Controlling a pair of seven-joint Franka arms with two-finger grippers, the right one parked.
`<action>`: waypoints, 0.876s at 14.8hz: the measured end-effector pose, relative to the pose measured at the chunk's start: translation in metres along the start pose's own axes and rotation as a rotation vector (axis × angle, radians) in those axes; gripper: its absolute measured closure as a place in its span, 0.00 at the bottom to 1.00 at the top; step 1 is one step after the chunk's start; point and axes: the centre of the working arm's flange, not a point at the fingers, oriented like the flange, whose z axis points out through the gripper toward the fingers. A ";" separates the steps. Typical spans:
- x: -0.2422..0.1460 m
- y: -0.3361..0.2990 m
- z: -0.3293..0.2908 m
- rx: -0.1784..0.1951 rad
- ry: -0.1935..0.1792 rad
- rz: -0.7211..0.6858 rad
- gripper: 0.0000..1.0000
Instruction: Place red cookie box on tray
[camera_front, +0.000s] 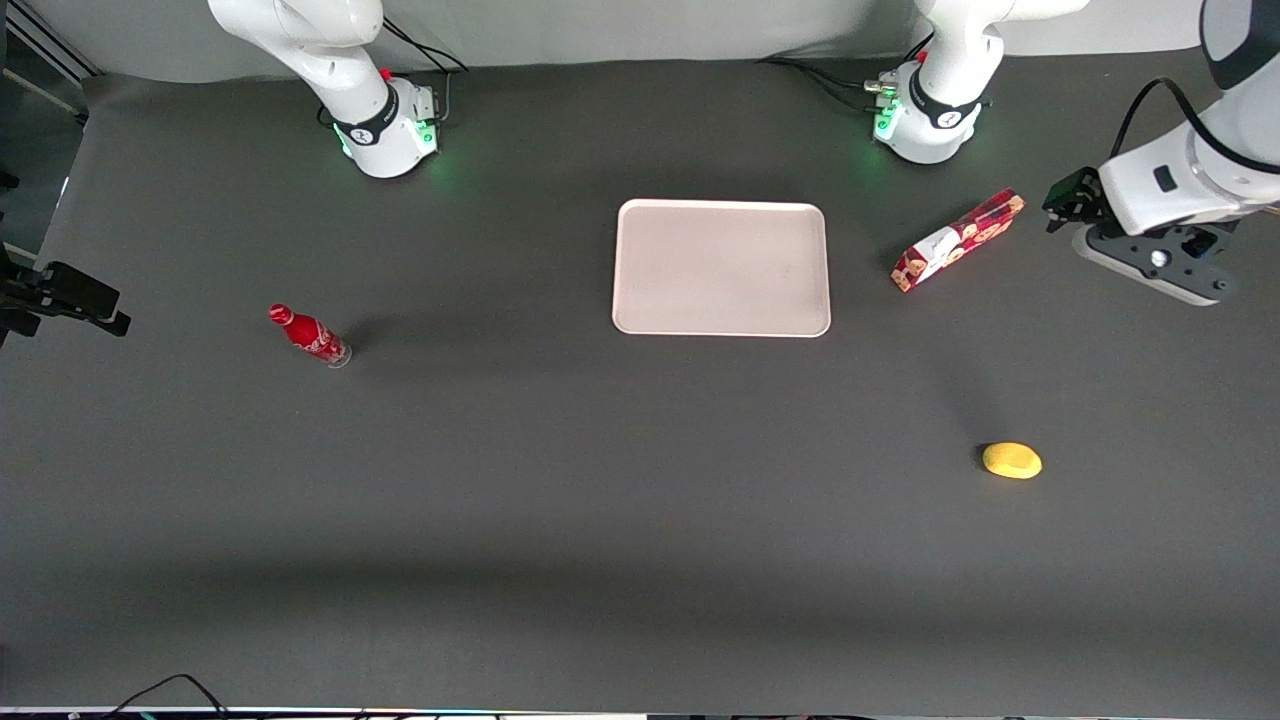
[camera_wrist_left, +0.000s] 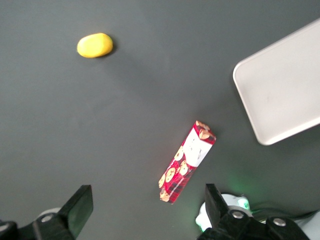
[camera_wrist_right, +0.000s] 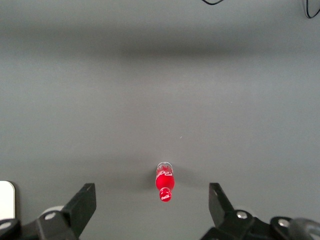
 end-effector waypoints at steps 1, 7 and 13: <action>-0.012 0.000 0.014 0.003 0.008 0.034 0.00; -0.091 0.011 0.129 -0.030 0.028 0.190 0.00; -0.130 0.046 0.210 -0.015 0.058 0.276 0.00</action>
